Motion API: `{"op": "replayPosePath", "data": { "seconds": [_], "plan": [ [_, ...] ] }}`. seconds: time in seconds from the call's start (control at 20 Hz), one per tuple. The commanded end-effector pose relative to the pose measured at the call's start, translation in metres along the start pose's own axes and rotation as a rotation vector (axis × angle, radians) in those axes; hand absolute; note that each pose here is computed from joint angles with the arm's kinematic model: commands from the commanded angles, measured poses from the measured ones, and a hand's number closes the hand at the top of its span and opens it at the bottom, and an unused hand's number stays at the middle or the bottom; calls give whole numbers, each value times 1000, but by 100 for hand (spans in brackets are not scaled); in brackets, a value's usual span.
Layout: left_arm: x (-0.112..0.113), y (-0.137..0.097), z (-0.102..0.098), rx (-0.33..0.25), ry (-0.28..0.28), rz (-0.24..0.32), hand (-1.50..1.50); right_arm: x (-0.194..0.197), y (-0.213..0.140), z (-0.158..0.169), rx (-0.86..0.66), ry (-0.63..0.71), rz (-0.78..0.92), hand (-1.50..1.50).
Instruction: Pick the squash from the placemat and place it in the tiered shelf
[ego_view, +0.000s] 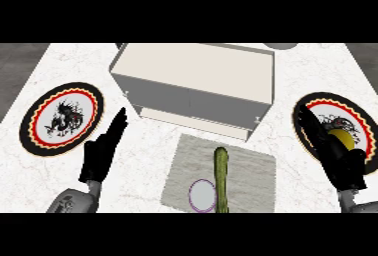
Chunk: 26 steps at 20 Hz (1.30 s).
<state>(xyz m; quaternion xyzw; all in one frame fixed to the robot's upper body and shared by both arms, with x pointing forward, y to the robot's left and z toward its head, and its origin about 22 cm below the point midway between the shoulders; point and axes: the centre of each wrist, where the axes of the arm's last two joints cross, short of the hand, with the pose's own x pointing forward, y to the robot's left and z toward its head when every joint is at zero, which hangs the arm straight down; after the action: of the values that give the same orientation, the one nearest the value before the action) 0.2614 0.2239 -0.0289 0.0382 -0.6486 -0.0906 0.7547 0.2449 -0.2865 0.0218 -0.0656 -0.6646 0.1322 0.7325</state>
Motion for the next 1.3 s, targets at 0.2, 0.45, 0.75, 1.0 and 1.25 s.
{"op": "replayPosePath", "data": {
  "seconds": [0.2,0.45,0.75,1.0,1.25],
  "plan": [
    [-10,70,13,204,225,107,0,26,-28,31,-345,-266,78,150],
    [-7,68,25,152,300,160,0,-42,-24,80,-528,173,134,150],
    [-20,72,10,140,313,171,0,-13,-10,110,-325,-13,134,-150],
    [-8,82,23,146,303,167,0,21,-16,144,-122,10,159,-150],
    [-20,69,16,133,319,151,0,69,15,142,-38,71,229,-150]
  ]
}}
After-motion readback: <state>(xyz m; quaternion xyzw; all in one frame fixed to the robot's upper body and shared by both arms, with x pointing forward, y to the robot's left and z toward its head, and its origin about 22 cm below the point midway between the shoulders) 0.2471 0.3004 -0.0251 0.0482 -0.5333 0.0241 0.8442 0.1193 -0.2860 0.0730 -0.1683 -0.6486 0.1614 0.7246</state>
